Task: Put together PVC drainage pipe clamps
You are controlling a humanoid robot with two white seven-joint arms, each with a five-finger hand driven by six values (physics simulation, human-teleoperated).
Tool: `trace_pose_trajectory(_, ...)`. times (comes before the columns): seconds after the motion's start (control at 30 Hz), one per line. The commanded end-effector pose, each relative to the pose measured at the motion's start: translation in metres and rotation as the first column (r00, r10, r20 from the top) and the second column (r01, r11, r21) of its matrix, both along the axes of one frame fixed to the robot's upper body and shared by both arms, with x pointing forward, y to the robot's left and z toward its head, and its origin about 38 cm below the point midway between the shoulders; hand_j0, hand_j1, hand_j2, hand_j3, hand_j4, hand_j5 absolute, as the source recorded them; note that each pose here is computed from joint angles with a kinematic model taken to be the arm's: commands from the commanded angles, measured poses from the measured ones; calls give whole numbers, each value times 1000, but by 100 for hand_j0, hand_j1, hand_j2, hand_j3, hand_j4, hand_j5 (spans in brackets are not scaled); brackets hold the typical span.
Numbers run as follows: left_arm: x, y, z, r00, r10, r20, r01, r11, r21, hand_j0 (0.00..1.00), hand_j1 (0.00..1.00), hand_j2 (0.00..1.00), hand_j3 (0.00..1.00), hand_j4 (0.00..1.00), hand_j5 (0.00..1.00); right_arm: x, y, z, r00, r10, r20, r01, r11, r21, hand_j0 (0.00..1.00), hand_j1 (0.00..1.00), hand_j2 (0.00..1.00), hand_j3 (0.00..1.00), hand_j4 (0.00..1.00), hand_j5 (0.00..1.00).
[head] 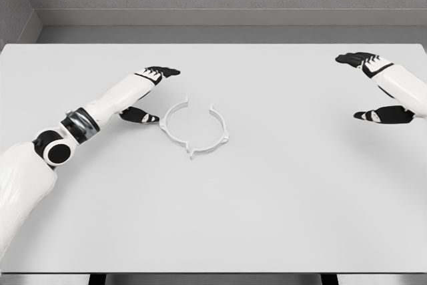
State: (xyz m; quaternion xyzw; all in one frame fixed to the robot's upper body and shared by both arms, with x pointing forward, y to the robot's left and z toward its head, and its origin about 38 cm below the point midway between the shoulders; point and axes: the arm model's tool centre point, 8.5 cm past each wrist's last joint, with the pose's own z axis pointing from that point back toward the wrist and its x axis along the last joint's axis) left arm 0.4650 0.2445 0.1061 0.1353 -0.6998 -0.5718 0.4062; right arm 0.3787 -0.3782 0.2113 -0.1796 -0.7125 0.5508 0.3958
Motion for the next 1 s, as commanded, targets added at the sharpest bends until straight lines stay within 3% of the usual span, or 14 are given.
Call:
trace_pose_trajectory(0.0,0,-1,0,1000,1,0,-1,1000,-7,100,100,100,100,100,100,0,1,-1,1000,3,-5,-3,1000,8,100,100,100,100,100,100)
trace_pose_trajectory(0.97,-4,-21,-4,1000,-25,-6,25,999,-41,100,100,100,100,100,100,1,-2,-3,1000,-6,-12,6,1000,2,100,100,100,100,100,100)
